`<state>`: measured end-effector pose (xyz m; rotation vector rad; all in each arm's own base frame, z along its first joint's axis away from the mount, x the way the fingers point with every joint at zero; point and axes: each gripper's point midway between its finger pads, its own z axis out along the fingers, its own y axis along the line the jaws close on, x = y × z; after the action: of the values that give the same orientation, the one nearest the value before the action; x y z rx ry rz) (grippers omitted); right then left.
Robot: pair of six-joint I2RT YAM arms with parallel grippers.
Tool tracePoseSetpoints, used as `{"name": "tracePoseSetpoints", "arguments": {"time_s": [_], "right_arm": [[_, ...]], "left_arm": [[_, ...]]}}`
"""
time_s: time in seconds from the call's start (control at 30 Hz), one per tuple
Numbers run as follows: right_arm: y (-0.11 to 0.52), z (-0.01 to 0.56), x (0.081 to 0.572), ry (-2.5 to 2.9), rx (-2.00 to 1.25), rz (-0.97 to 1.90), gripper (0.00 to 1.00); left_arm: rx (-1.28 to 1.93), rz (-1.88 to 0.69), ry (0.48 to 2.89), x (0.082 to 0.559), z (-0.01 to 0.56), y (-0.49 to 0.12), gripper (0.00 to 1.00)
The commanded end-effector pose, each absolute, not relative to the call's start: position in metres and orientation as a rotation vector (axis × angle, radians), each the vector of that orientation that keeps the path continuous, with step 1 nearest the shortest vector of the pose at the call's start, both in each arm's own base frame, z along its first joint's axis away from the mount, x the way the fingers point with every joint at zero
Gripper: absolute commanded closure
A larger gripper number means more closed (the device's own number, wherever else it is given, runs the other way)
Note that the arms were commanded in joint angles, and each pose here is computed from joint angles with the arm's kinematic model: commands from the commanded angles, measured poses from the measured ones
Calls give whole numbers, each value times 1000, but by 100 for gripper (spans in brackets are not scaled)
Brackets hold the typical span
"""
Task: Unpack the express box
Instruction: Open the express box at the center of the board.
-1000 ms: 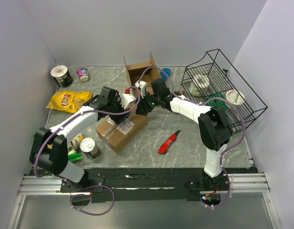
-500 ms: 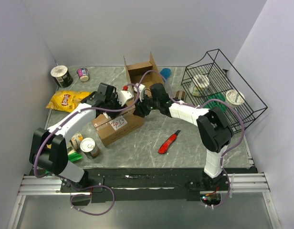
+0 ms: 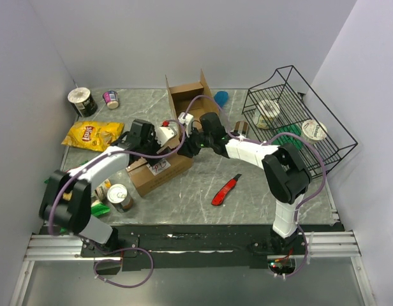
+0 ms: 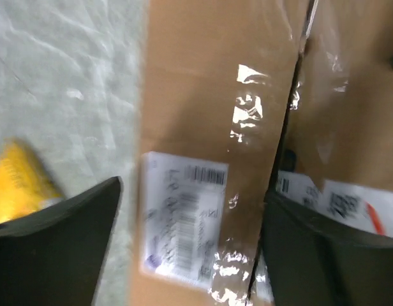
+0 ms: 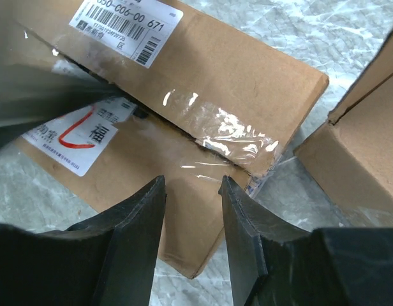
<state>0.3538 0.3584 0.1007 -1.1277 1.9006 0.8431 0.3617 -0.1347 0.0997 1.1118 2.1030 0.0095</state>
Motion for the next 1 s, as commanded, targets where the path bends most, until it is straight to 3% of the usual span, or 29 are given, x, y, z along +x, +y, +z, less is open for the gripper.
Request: {"name": "tracePoseSetpoints", "arguments": {"time_s": [0.0,0.13,0.17,0.23,0.27,0.33,0.67,0.7,0.83,0.97], "right_arm": [[309,-6,263,2420,-1216,851,53],[306,-5,263,2423,-1211,845,53],[306,-5,264,2424,-1208,839,53],[304,-6,263,2433,-1203,835,53],[303,-6,263,2436,-1204,828,53],[301,-7,262,2439,-1208,828,52],[298,-12,259,2449,-1222,823,52],[296,-10,259,2446,-1224,816,52],[291,28,267,2315,-1239,856,51],[300,122,285,1917,-1358,899,46]], "left_arm": [[1259,136,2394,321,16,-94,20],[1234,99,2398,324,24,-100,49],[1225,39,2401,323,27,-105,62],[1147,-86,2412,327,48,-113,74],[1161,-241,2374,323,59,-130,87],[1107,-374,2330,327,87,-142,96],[721,-1709,2280,288,139,-183,99],[802,-1740,2192,283,141,-184,99],[802,-1738,2218,282,143,-183,99],[826,-1698,2202,291,155,-183,99]]}}
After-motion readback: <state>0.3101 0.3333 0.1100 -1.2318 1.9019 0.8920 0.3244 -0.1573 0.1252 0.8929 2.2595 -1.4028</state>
